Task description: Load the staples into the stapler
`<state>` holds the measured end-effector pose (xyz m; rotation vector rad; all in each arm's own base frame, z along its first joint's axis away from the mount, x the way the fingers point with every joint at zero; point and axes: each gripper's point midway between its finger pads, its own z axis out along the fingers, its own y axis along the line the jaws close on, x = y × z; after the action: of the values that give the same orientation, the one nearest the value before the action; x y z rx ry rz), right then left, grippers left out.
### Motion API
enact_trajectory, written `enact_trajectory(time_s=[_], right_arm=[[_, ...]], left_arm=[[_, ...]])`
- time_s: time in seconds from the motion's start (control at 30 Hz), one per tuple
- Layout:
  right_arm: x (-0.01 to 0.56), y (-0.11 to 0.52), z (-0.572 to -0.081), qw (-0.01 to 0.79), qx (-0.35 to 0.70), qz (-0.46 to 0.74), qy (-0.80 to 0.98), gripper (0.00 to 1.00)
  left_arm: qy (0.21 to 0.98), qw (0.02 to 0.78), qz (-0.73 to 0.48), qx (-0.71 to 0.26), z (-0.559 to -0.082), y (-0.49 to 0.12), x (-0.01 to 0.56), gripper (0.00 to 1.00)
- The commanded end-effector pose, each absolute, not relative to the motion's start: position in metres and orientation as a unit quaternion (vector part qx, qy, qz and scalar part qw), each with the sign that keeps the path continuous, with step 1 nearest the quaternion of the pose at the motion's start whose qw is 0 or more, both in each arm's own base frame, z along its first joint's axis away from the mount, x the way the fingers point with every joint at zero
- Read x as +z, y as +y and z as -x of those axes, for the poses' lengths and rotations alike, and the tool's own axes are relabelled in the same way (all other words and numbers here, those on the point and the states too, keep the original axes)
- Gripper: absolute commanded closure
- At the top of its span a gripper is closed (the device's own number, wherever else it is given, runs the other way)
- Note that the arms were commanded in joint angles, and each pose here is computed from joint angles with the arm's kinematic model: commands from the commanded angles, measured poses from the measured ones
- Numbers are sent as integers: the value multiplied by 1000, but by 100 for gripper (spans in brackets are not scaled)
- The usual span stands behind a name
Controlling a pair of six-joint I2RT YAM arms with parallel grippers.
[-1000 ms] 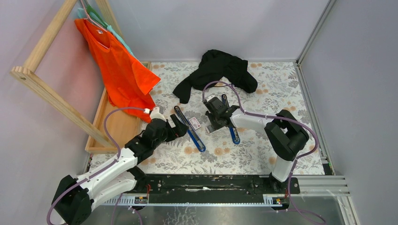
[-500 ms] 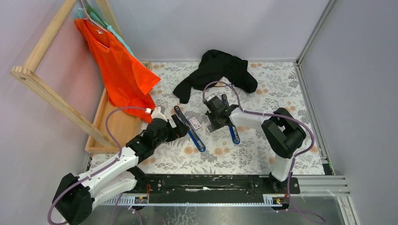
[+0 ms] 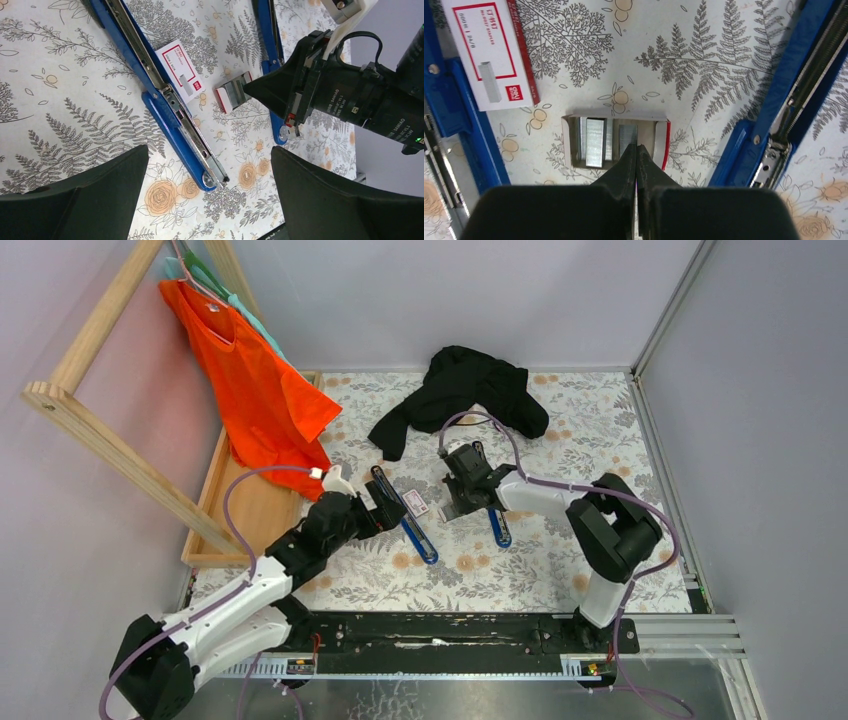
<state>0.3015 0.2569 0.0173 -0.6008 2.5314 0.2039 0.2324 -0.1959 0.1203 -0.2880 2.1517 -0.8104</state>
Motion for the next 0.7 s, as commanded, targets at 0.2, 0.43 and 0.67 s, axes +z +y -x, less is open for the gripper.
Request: enact_trajectory(time_s=[0.2, 0.43, 0.67], right_arm=[[84, 267, -312, 365, 147, 173, 903, 100], [138, 282, -305, 437, 251, 143, 852, 100], [190, 298, -288, 490, 369, 124, 780, 100]], left_arm=[[812, 442, 96, -371, -234, -204, 149, 1], [772, 468, 76, -423, -231, -212, 178, 2], [721, 480, 48, -497, -223, -229, 213, 4]])
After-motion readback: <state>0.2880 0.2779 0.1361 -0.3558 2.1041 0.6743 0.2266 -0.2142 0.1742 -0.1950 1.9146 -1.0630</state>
